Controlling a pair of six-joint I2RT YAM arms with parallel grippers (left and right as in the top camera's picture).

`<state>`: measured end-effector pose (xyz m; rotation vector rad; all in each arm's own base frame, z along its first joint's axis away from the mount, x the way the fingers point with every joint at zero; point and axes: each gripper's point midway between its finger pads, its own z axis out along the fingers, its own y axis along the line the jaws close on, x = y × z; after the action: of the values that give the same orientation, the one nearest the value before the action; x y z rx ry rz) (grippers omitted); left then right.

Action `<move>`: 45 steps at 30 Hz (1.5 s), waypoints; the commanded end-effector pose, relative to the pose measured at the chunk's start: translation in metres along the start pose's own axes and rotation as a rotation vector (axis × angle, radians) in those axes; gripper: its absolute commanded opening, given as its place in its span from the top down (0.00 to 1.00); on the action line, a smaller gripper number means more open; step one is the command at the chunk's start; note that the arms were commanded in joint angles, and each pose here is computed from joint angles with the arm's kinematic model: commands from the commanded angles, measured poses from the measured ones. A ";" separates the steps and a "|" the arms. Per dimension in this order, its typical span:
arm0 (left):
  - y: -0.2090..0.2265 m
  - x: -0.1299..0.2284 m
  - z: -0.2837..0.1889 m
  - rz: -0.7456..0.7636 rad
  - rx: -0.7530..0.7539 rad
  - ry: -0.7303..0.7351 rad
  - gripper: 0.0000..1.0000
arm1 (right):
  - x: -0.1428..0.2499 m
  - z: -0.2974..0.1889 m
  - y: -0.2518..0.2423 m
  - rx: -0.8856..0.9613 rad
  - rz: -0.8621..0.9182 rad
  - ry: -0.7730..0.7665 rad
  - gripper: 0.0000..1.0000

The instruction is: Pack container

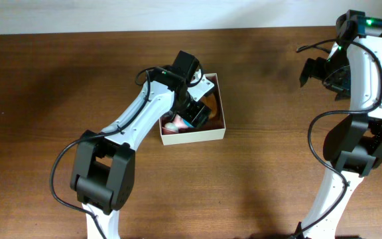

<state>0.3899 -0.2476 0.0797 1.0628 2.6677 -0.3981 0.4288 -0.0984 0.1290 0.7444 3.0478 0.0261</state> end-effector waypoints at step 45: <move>0.032 0.122 -0.423 -0.464 -0.588 -0.477 0.00 | 0.000 0.002 0.001 0.000 -0.005 0.003 0.01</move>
<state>0.2788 -0.0115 0.4192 0.1624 2.3909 0.0552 0.4287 -0.0984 0.1290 0.7439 3.0483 0.0261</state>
